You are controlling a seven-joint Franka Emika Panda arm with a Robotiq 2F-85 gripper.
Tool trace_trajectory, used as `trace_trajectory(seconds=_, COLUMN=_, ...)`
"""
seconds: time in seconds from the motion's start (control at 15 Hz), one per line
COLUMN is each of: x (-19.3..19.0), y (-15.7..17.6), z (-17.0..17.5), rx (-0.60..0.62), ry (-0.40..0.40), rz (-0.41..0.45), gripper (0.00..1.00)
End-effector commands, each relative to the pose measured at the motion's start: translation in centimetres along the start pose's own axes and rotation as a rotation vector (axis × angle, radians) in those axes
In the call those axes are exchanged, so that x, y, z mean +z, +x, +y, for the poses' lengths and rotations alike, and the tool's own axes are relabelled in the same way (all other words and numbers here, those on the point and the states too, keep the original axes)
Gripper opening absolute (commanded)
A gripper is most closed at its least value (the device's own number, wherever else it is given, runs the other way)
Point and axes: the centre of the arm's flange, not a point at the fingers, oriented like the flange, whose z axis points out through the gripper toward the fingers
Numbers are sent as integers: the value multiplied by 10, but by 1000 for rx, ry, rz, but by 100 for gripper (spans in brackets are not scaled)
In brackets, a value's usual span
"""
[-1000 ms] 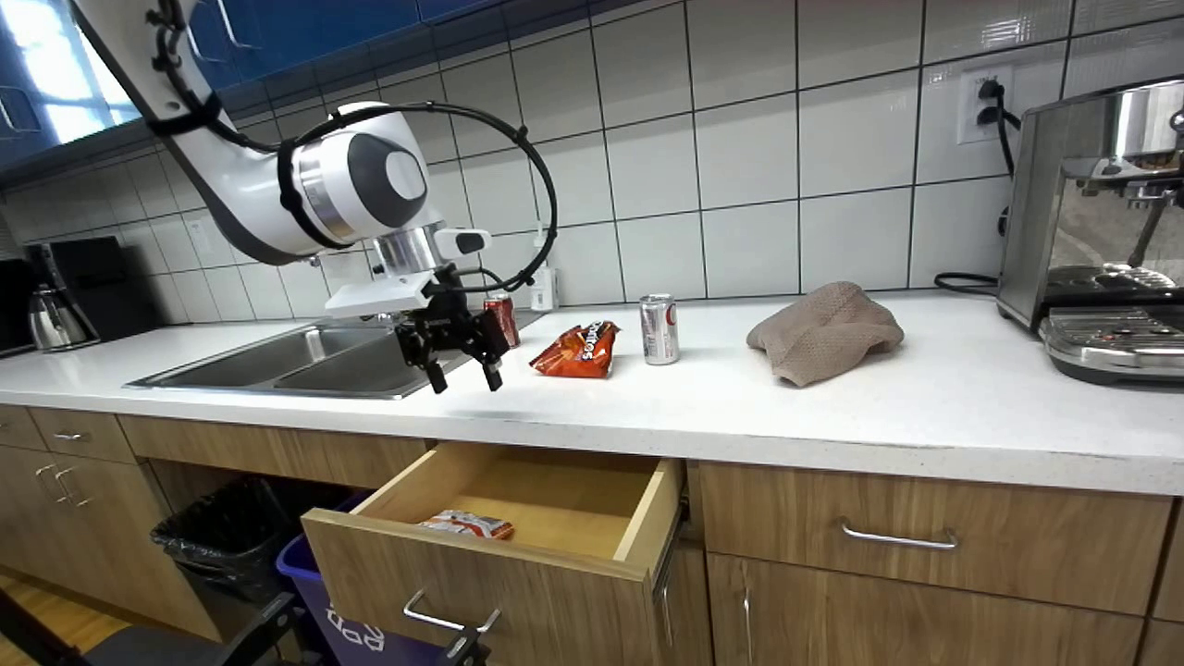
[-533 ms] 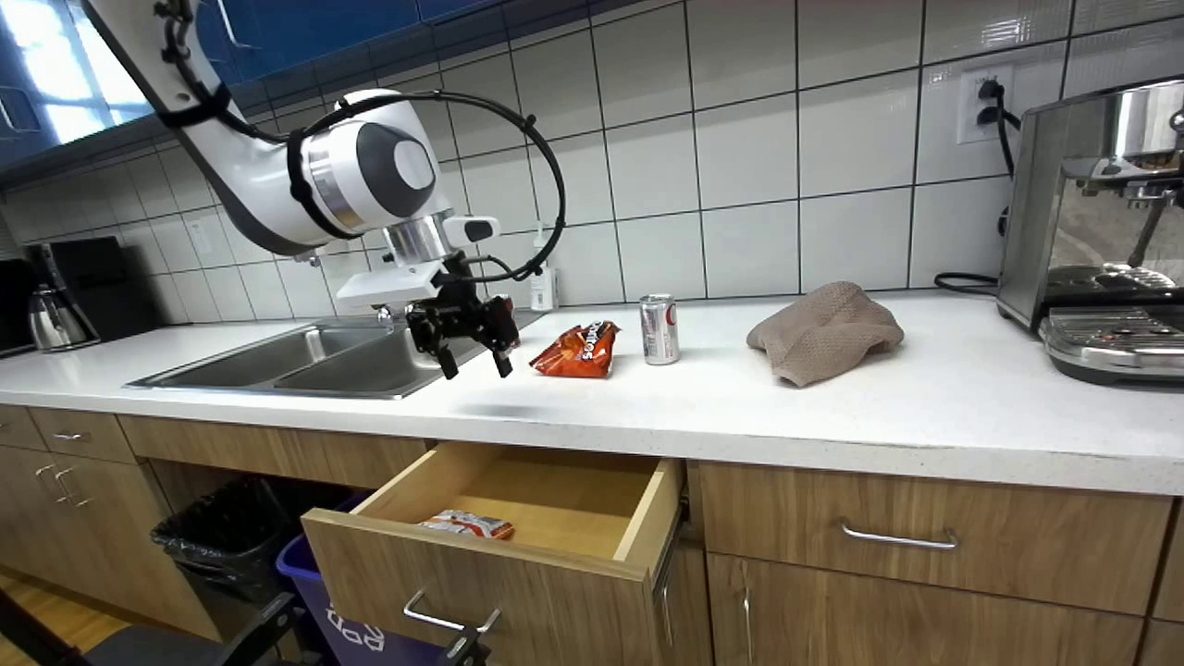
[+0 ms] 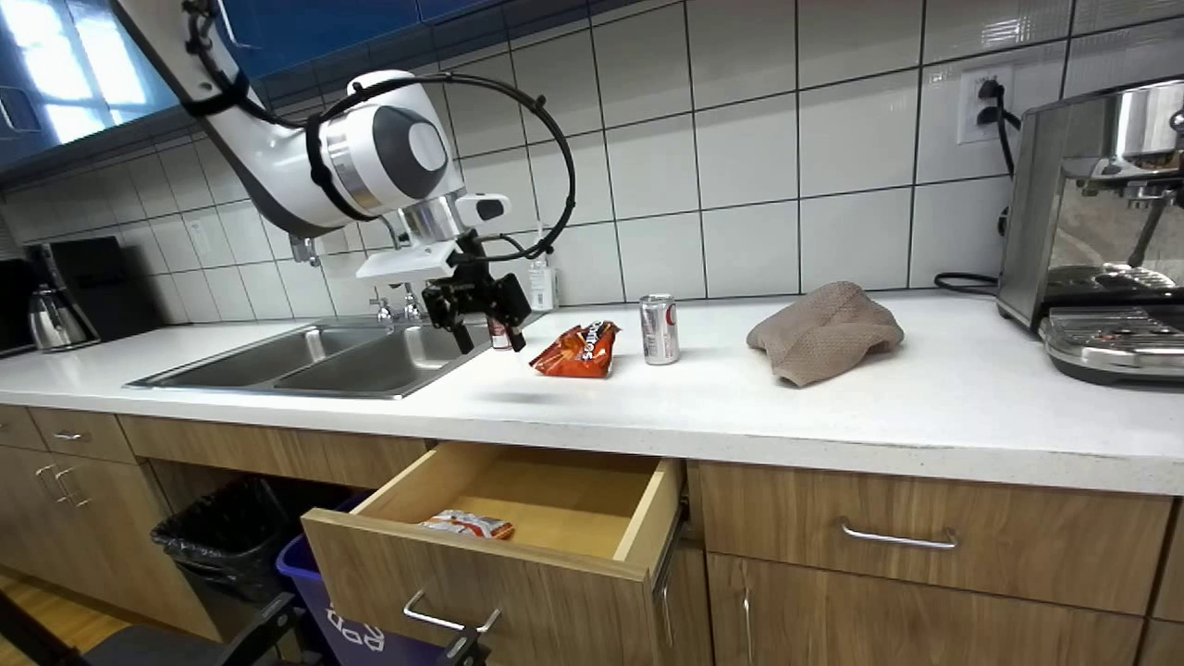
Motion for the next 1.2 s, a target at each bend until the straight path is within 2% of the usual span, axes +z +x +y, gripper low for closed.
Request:
trace_trajectory(seconds=0.0, x=1, y=28, z=2, rx=34, ry=-14, rz=28, gripper=100)
trace_trajectory(seconds=1.13, x=19, y=127, z=29, rx=102, ry=-61, rz=93, gripper=100)
